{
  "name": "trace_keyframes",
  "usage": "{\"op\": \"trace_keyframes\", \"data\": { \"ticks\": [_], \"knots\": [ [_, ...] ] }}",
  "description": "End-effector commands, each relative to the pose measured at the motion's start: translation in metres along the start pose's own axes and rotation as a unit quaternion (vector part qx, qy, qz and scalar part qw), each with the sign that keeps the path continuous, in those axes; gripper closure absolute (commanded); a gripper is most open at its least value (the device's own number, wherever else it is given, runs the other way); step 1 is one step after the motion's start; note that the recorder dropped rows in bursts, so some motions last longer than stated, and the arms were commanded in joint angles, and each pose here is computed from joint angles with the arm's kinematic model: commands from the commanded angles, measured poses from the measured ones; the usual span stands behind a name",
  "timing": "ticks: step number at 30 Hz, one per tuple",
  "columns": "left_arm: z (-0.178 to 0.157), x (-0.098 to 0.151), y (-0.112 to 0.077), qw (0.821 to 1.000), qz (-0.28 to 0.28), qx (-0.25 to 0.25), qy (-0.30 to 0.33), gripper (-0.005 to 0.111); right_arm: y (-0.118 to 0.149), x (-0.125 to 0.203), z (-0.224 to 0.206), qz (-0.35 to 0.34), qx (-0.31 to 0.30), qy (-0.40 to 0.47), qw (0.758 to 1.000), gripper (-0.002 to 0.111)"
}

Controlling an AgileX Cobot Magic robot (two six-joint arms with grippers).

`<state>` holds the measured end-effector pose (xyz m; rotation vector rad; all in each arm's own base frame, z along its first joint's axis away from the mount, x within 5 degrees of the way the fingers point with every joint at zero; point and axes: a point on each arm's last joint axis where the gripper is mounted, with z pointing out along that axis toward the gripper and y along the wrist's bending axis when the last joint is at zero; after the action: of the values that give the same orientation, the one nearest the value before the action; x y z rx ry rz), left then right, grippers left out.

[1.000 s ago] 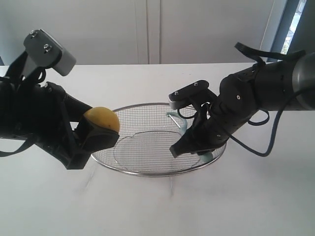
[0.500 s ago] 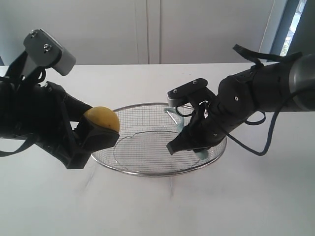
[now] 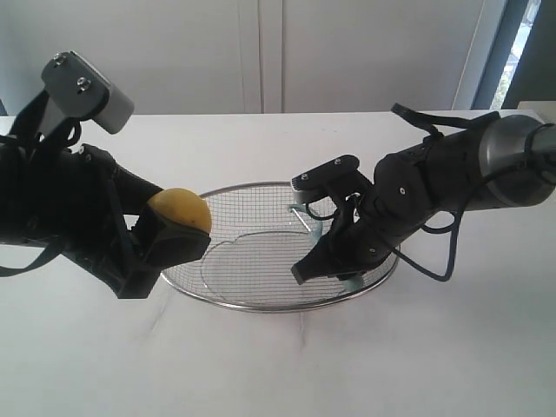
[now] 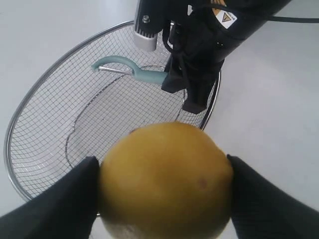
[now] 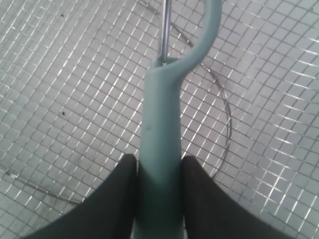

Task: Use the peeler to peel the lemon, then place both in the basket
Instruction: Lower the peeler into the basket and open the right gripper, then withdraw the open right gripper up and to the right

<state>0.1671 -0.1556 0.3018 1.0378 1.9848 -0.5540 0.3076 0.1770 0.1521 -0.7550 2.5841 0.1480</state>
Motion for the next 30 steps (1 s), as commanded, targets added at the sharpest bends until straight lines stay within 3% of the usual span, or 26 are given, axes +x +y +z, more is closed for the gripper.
{"op": "trace_keyframes", "data": {
  "ticks": [1, 10, 18, 26, 30],
  "knots": [
    [-0.003, -0.001, -0.001, 1.000, -0.009, 0.001, -0.009, 0.107, -0.002, 0.001, 0.001, 0.003, 0.002, -0.004, 1.000, 0.097],
    [-0.003, -0.002, -0.001, 1.000, -0.009, 0.000, -0.010, 0.107, -0.002, 0.001, 0.001, 0.009, 0.000, -0.003, 1.000, 0.077],
    [-0.003, -0.002, -0.001, 1.000, -0.009, 0.000, -0.010, 0.107, -0.002, -0.003, -0.012, 0.009, 0.000, -0.013, 1.000, 0.077],
    [-0.003, -0.002, -0.001, 1.000, -0.009, 0.000, -0.010, 0.107, -0.003, -0.015, -0.087, 0.005, 0.005, -0.087, 0.996, 0.077],
    [-0.003, -0.002, -0.001, 1.000, -0.009, 0.000, -0.010, 0.107, -0.002, -0.001, -0.137, 0.005, 0.005, -0.071, 0.997, 0.083]
  ]
}}
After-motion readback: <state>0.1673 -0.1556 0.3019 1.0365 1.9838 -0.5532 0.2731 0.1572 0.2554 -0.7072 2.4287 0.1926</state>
